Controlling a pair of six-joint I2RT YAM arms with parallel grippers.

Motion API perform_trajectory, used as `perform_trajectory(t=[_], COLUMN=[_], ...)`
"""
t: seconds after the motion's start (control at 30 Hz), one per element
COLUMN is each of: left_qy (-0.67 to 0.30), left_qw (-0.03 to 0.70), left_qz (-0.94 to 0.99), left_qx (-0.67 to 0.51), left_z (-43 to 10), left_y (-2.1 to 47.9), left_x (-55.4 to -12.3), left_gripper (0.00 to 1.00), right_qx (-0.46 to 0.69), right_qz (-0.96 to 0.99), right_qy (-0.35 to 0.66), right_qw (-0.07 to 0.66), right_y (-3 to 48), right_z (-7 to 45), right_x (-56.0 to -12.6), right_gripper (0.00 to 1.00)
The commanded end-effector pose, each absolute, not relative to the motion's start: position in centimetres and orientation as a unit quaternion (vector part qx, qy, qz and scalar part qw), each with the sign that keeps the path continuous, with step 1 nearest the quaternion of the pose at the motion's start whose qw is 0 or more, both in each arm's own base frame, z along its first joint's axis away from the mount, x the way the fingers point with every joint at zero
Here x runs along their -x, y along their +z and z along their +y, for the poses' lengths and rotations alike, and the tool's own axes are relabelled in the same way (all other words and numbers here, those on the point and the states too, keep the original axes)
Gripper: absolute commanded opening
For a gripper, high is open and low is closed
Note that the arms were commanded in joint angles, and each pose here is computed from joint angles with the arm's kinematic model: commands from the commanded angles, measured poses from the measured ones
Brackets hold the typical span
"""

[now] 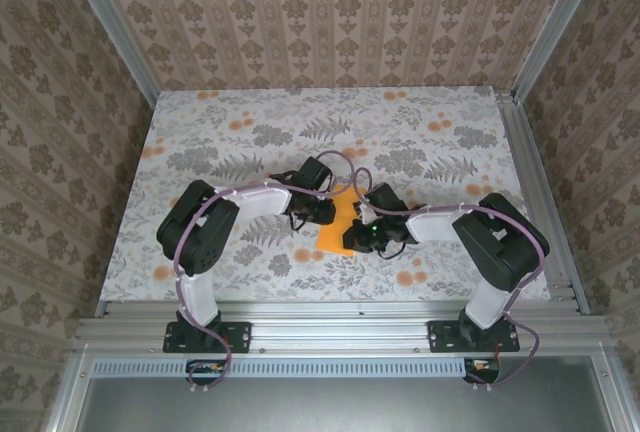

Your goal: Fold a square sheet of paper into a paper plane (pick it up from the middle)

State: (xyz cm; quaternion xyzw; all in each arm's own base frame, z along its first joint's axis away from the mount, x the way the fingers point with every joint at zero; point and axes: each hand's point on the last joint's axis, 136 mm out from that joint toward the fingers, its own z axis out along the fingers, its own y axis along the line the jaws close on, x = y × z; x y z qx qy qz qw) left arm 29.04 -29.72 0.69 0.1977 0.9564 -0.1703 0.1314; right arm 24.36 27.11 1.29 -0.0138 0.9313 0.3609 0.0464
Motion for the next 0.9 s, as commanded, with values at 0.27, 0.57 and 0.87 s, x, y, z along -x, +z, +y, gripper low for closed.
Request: perform_trajectory(t=[0.27, 0.57, 0.87], left_qy=[-0.056, -0.112, -0.153], left_qw=[-0.019, 0.025, 0.088], left_qz=[0.98, 0.974, 0.963], left_qx=[-0.189, -0.195, -0.201], left_z=[-22.8, -26.1, -29.0], left_y=[-5.8, -1.8, 3.6], left_x=[-23.1, -25.5, -28.7], left_gripper=[0.23, 0.25, 0.32], right_qx=[0.009, -0.027, -0.04], right_qz=[0.949, 0.935, 0.946], right_qy=[0.312, 0.333, 0.298], right_qw=[0.04, 0.121, 0.119], right_y=[2.1, 4.7, 3.0], right_z=[24.1, 24.1, 23.1], right_x=[-22.7, -29.1, -31.5], right_gripper=[0.11, 0.19, 0.28])
